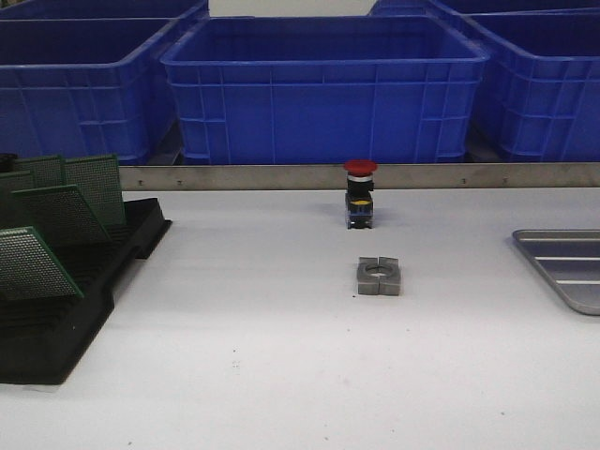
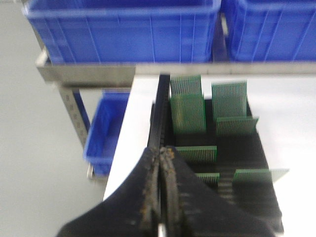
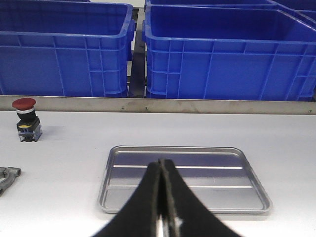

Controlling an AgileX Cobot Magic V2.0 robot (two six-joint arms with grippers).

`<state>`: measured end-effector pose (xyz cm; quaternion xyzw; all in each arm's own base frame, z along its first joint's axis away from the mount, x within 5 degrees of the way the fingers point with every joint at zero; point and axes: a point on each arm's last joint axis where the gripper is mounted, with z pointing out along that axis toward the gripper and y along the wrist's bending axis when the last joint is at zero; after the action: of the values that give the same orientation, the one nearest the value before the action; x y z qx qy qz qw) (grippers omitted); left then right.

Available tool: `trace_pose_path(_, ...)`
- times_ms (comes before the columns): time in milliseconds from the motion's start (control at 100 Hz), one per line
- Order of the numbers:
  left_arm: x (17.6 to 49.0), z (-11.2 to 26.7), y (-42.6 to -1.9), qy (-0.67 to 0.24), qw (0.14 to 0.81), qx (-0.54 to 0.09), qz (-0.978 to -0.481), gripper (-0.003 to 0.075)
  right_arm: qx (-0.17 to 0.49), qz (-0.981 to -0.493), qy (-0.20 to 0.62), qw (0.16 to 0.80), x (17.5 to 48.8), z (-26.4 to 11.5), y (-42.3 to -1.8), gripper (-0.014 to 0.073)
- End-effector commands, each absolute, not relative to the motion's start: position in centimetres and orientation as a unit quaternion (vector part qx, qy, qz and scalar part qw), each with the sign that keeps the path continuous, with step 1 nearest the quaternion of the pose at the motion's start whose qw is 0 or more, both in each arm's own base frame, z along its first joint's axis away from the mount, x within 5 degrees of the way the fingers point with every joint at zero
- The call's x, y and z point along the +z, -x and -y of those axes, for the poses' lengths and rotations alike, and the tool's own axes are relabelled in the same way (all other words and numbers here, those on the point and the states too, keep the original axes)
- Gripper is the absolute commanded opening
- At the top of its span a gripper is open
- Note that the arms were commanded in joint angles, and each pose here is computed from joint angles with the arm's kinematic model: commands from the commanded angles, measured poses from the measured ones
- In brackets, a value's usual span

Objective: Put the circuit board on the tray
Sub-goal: 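Lower the left gripper onto a green circuit board in the black rack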

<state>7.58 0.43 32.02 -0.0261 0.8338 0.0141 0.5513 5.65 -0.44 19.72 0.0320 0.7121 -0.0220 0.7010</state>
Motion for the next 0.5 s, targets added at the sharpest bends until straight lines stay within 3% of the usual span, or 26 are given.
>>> trace_pose_path(0, 34.3, -0.5, -9.1, 0.032, 0.546, 0.012, -0.837, -0.0020, -0.027, -0.677, -0.026, 0.735, 20.5, 0.4, -5.5, -0.0061)
trace_pose_path(80, 34.7, -0.6, -11.0, 0.023, 0.511, 0.014, -0.859, -0.0013, -0.027, -0.677, -0.026, 0.735, 20.5, 0.4, -5.5, -0.0061)
trace_pose_path(150, 35.0, -0.4, -12.5, -0.021, 0.478, 0.022, -0.878, 0.0039, -0.027, -0.677, -0.026, 0.735, 20.5, 0.4, -5.5, -0.0061)
trace_pose_path(250, 35.1, 0.4, -14.5, -0.099, 0.436, 0.002, -0.894, 0.0202, -0.027, -0.677, -0.026, 0.735, 20.5, 0.4, -5.5, -0.0061)
trace_pose_path(310, 35.0, 1.3, -15.8, -0.196, 0.408, -0.018, -0.891, 0.0335, -0.027, -0.677, -0.026, 0.735, 20.5, 0.4, -5.5, -0.0061)
trace_pose_path(360, 34.9, 1.8, -16.8, -0.256, 0.402, -0.027, -0.879, 0.0394, -0.027, -0.677, -0.026, 0.735, 20.5, 0.4, -5.5, -0.0061)
trace_pose_path(490, 33.8, 2.7, -19.0, -0.396, 0.392, -0.033, -0.830, 0.0408, -0.027, -0.677, -0.026, 0.735, 20.5, 0.4, -5.5, -0.0061)
